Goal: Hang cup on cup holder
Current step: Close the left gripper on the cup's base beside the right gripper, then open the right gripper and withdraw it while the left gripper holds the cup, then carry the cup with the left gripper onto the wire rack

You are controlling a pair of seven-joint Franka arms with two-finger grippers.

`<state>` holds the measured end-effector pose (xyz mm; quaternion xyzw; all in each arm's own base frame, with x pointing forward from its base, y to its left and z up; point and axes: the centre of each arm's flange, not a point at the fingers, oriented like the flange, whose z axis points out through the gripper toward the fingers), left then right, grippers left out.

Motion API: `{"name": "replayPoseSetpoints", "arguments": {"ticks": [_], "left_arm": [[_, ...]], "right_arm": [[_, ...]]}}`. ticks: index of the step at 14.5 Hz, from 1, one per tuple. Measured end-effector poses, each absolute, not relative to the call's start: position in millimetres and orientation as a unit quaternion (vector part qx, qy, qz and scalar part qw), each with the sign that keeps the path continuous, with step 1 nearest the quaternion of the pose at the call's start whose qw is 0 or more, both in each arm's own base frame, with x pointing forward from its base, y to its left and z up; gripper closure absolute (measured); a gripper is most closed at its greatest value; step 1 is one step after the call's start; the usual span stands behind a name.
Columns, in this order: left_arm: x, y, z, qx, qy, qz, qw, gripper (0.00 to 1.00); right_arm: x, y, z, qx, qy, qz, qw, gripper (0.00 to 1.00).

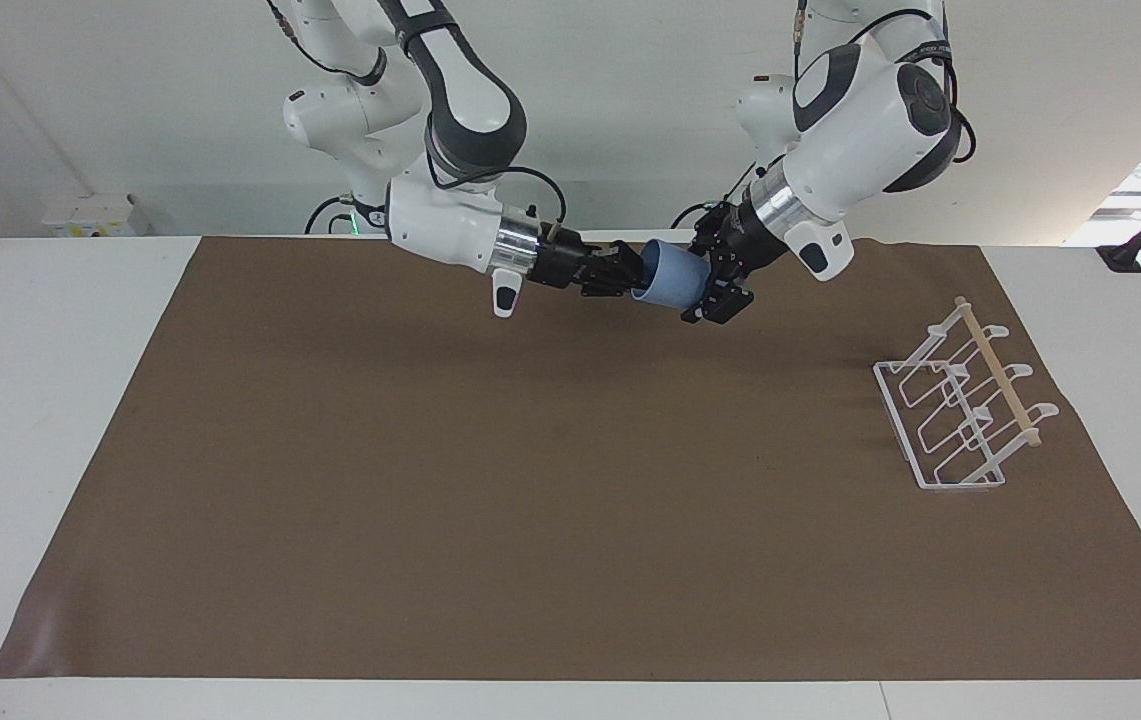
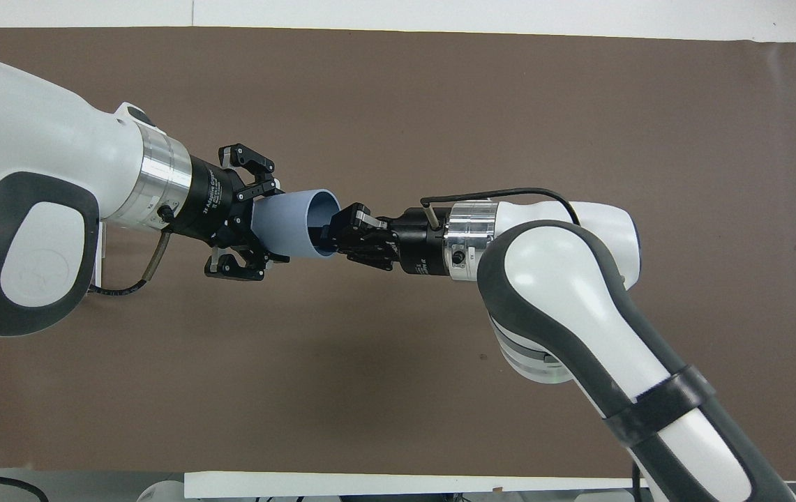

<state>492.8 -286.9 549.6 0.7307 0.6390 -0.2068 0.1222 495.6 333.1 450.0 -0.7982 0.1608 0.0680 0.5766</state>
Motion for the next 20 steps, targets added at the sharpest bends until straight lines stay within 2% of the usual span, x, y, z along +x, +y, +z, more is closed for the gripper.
{"name": "replayPoseSetpoints", "arguments": {"ticks": [6, 7, 10, 13, 15, 17, 20], "left_arm": [[492.1, -288.2, 549.9, 0.733, 0.639, -0.201, 0.121, 0.26], [492.6, -287.1, 549.5, 0.733, 0.639, -0.199, 0.120, 0.26], [499.4, -281.0, 549.1, 0.729, 0.645, -0.192, 0.127, 0.26], [501.9, -272.9, 548.8, 0.732, 0.647, -0.177, 0.118, 0.26], [505.3, -262.3, 544.9, 0.752, 0.637, -0.138, 0.096, 0.26], [505.8, -249.5, 538.0, 0.784, 0.613, -0.084, 0.048, 0.26], [515.4, -211.7, 530.1, 0.807, 0.588, 0.018, -0.043, 0.26]], "right_arm": [[495.8, 332.9, 450.0, -0.798, 0.161, 0.068, 0.577, 0.93], [498.4, 329.9, 451.0, -0.799, 0.167, 0.058, 0.575, 0.86], [509.4, 308.5, 467.5, -0.799, 0.196, 0.004, 0.569, 0.52], [533.6, 248.8, 485.9, -0.786, 0.240, -0.053, 0.567, 0.20], [543.5, 206.5, 488.4, -0.798, 0.231, -0.064, 0.553, 0.01], [548.9, 171.1, 487.0, -0.841, 0.172, -0.060, 0.509, 0.00], [554.2, 101.3, 478.0, -0.907, 0.088, -0.067, 0.407, 0.00]]}}
